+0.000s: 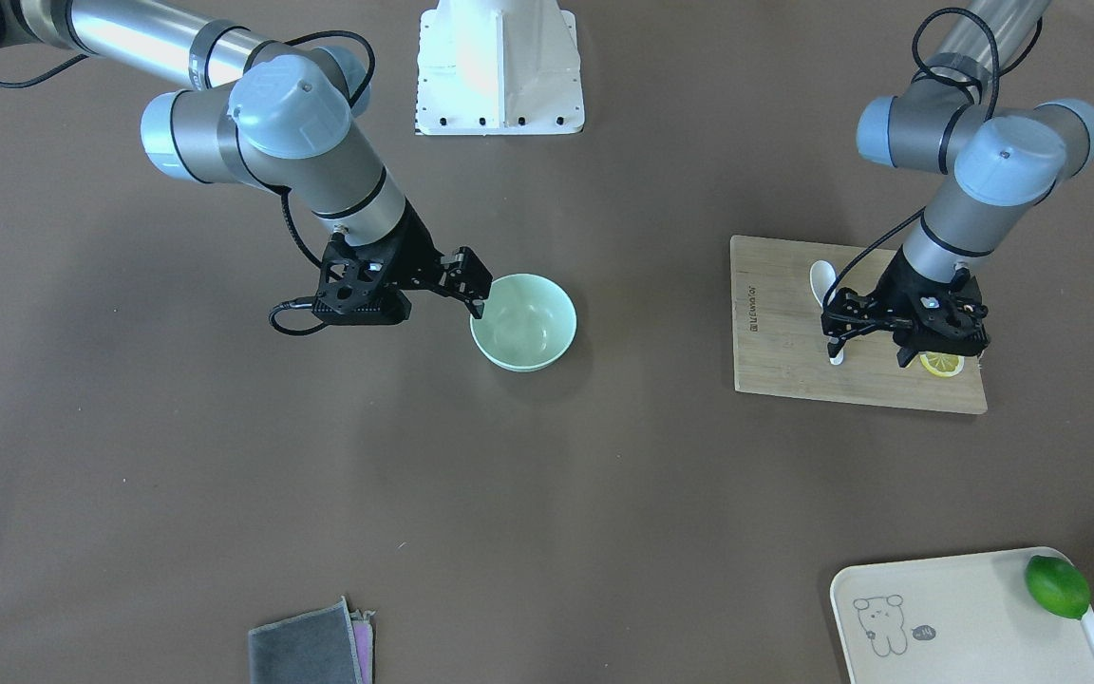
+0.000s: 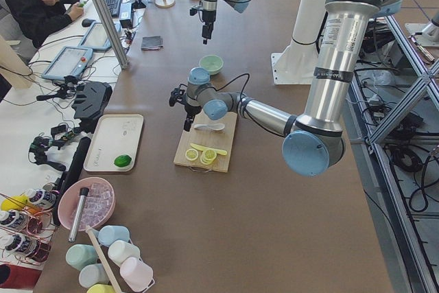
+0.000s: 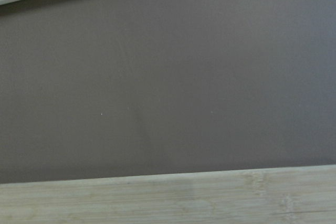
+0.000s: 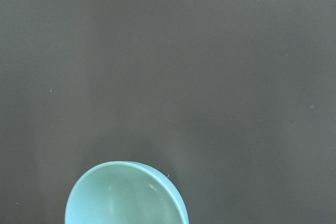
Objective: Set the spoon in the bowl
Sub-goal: 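Release bowl and lift right gripper while left gripper lowers onto spoon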
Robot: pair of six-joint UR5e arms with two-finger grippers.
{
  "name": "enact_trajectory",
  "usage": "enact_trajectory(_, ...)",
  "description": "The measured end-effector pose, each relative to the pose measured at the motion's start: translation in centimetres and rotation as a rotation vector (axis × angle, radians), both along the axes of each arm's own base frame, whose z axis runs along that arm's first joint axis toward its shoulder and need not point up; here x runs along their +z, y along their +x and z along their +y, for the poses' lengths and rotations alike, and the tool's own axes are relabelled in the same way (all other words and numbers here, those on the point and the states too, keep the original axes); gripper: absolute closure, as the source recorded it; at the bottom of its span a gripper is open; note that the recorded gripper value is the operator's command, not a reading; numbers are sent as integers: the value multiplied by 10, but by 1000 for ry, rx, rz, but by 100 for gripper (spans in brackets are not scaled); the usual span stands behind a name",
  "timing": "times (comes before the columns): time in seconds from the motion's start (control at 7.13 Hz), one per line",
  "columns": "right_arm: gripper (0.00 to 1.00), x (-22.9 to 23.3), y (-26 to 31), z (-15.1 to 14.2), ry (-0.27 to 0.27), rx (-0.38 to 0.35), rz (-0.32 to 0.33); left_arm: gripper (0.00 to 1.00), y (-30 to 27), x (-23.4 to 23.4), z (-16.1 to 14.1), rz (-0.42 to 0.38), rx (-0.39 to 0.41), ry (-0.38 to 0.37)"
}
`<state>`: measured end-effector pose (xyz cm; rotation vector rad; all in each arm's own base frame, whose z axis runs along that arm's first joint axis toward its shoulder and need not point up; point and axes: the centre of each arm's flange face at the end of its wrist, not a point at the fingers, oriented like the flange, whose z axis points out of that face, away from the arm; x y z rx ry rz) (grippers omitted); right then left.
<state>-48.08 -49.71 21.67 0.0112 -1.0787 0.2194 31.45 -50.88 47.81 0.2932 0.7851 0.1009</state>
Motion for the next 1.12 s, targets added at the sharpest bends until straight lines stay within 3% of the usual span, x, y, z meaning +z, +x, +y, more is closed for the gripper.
enact_trajectory(0.56,0,17,40,-23,16,-1,6,33,16,7,37,-14,25,-5)
enact_trajectory(0.7,0,18,44,-26,21,1,8,45,18,8,39,-14,30,-6)
enact_trajectory(0.98,0,24,50,-31,26,6,17,96,26,8,45,-11,36,-16)
enact_trajectory(1.12,0,27,52,-32,25,9,20,100,29,8,47,-11,38,-21)
